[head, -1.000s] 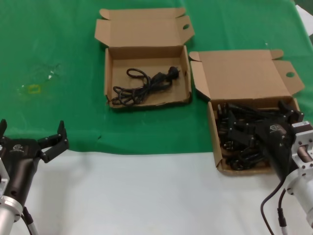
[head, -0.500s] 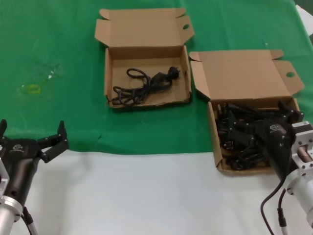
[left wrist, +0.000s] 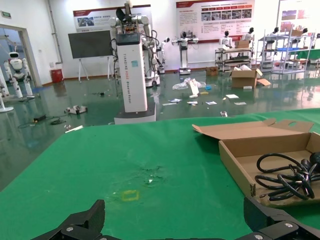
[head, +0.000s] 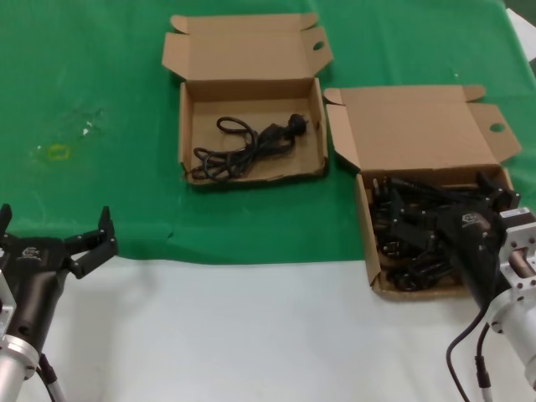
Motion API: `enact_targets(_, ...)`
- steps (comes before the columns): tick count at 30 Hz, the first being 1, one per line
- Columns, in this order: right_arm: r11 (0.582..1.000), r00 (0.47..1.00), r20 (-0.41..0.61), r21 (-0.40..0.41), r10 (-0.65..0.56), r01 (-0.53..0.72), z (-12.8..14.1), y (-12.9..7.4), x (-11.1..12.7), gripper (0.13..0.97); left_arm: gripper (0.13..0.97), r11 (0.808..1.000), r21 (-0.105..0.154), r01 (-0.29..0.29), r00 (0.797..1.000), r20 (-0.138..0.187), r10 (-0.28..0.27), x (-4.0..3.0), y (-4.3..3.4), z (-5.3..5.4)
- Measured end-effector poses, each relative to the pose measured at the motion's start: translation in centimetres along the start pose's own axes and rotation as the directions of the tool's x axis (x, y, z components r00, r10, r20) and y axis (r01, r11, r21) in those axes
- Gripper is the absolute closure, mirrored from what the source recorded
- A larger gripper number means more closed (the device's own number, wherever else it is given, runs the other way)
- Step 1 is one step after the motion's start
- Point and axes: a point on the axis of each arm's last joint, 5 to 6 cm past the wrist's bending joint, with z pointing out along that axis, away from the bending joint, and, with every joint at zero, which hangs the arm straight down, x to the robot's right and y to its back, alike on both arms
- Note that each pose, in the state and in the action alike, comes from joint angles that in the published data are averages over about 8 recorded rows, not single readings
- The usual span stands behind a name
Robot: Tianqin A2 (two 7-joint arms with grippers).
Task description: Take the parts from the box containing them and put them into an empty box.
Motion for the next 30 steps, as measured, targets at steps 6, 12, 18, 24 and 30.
enact_targets(6, 1.0, 1.0, 0.0, 0.0, 0.0, 0.0, 0.0, 0.0, 0.0, 0.13, 0.132, 1.0, 0.0, 0.0, 1.0, 0.0, 0.0, 0.0, 0.0, 0.0)
enact_targets(12, 1.0, 1.0, 0.0, 0.0, 0.0, 0.0, 0.0, 0.0, 0.0, 0.13, 0.132, 1.0, 0.0, 0.0, 1.0, 0.0, 0.0, 0.0, 0.0, 0.0)
enact_targets(18, 1.0, 1.0, 0.0, 0.0, 0.0, 0.0, 0.0, 0.0, 0.0, 0.13, 0.132, 1.0, 0.0, 0.0, 1.0, 0.0, 0.0, 0.0, 0.0, 0.0)
enact_targets(24, 1.0, 1.0, 0.0, 0.0, 0.0, 0.0, 0.0, 0.0, 0.0, 0.13, 0.132, 1.0, 0.0, 0.0, 1.0, 0.0, 0.0, 0.0, 0.0, 0.0)
enact_targets(30, 1.0, 1.0, 0.0, 0.0, 0.0, 0.0, 0.0, 0.0, 0.0, 0.13, 0.132, 1.0, 0.0, 0.0, 1.0, 0.0, 0.0, 0.0, 0.0, 0.0)
